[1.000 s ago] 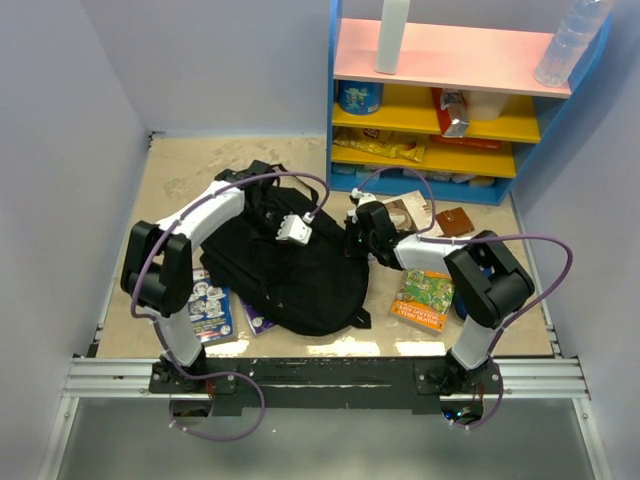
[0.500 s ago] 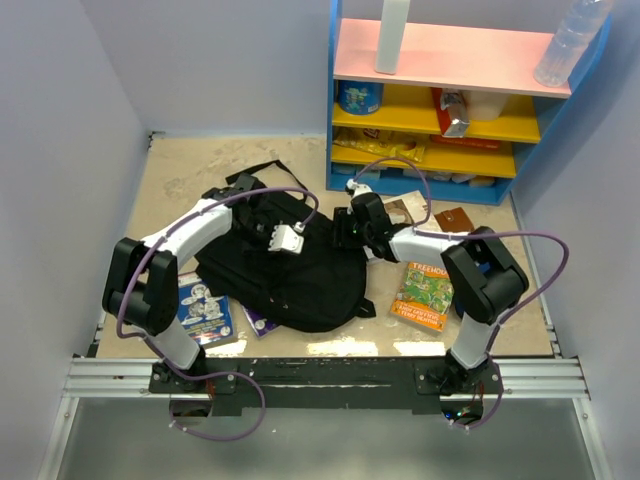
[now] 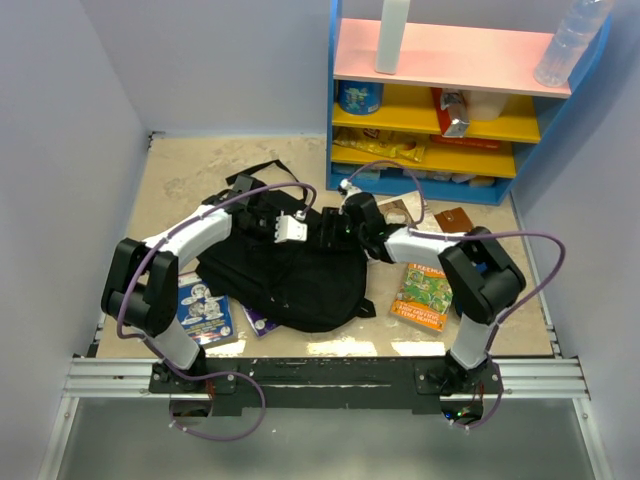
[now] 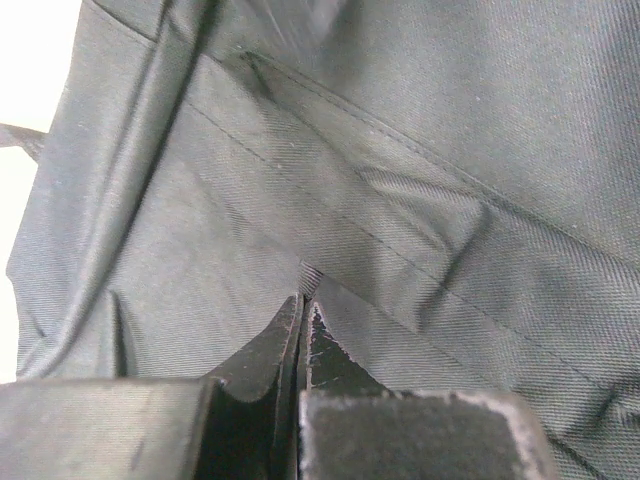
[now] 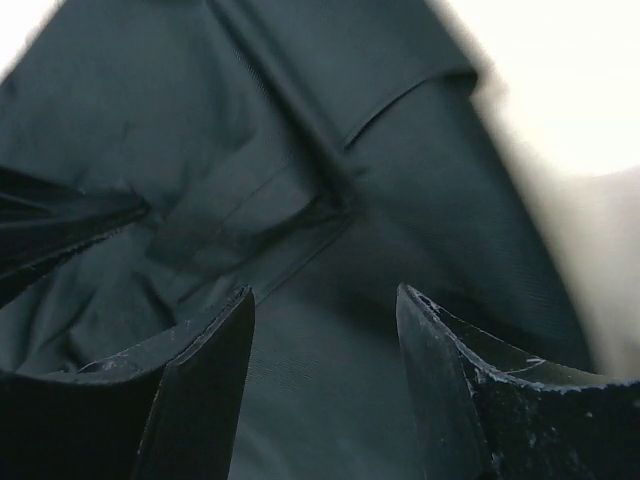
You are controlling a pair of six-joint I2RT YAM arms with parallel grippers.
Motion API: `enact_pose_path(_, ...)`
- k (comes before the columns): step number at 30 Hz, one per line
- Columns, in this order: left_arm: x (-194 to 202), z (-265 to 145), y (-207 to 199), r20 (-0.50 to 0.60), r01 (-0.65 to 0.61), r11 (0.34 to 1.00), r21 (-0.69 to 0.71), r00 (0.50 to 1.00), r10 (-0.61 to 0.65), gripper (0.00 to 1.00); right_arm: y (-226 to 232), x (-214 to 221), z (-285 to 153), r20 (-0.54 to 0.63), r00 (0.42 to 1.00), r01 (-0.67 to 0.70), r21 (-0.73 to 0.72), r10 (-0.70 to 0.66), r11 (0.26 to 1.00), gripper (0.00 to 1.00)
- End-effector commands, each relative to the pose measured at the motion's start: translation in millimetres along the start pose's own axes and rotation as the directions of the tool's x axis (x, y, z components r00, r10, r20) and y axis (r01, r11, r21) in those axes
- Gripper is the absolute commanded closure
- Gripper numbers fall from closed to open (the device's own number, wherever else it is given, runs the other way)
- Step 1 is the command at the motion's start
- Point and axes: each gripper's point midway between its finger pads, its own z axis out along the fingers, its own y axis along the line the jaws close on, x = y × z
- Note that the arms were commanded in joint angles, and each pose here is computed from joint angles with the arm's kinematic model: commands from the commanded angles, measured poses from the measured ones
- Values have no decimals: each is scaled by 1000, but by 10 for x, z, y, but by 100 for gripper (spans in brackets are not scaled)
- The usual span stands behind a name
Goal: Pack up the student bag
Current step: Unzip the student bag at the center of the board.
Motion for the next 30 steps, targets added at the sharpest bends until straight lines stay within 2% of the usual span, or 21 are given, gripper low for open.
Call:
enact_pose_path(1, -81, -104, 80, 40, -4, 999, -47, 999, 6, 100, 481, -47, 149, -8, 1000, -31, -126, 30, 992, 39)
enact_pose_path(8, -104, -133, 25, 42, -15, 1000, -20, 999, 16, 100, 497, -169, 300, 23, 996, -87, -116, 90, 989, 42)
enact_pose_path(25, -121, -189, -175, 55, -38, 998, 58, 998, 35, 100, 308, -183, 524, 43, 992, -117, -8, 117, 993, 66)
enact_pose_path(28, -147, -193, -203, 63, -34, 997, 70, 998, 29, 100, 303, -220, 537, 59, 991, -121, -3, 121, 993, 78)
enact_pose_path(29, -161, -194, -200, 66, -37, 997, 72, 997, 32, 100, 304, -239, 538, 66, 990, -121, 0, 121, 993, 89)
enact_pose_path(30, -174, -201, -202, 68, -36, 997, 73, 997, 31, 100, 309, -258, 535, 72, 990, -122, 0, 122, 992, 95)
